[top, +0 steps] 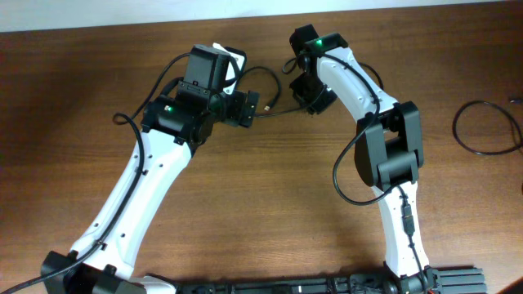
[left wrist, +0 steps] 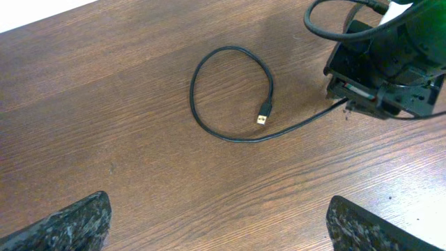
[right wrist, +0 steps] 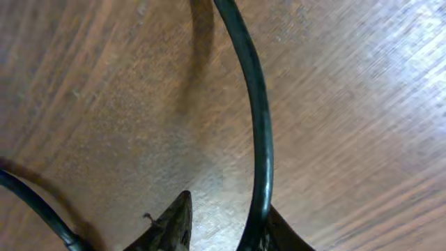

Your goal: Untangle cables

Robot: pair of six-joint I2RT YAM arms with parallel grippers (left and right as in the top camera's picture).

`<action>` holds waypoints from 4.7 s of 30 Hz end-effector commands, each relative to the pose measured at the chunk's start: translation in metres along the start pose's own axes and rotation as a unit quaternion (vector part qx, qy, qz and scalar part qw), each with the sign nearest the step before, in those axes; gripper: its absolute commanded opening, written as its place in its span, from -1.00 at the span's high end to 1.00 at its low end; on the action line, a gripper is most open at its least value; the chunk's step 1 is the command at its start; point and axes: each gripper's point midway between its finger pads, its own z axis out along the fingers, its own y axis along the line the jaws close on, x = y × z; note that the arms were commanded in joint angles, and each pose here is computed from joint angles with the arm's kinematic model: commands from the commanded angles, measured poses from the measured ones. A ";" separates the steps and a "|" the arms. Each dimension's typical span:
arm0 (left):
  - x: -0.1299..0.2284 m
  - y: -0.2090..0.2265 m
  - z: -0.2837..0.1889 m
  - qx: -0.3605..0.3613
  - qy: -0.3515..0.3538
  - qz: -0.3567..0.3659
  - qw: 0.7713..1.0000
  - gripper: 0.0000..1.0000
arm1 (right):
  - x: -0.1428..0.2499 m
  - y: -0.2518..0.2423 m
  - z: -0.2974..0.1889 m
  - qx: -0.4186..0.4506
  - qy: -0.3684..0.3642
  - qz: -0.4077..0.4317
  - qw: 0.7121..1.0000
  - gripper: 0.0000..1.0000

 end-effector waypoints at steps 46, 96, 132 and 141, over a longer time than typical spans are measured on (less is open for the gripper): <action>-0.006 0.003 -0.010 -0.006 -0.014 -0.008 1.000 -0.98 | -0.415 -0.250 -0.106 -0.126 -0.274 0.158 0.940 -0.97; -0.006 0.003 -0.010 -0.006 -0.014 -0.008 1.000 -0.98 | -0.082 -0.018 -0.313 -0.224 -0.218 -0.416 0.854 -0.97; 0.104 -0.001 -0.023 0.011 -0.071 -0.050 0.996 -0.98 | -0.082 -0.018 -0.313 -0.224 -0.218 -0.416 0.854 -0.97; 0.119 0.005 -0.058 0.018 -0.267 -0.076 0.961 -0.98 | -0.082 -0.018 -0.313 -0.224 -0.218 -0.416 0.854 -0.97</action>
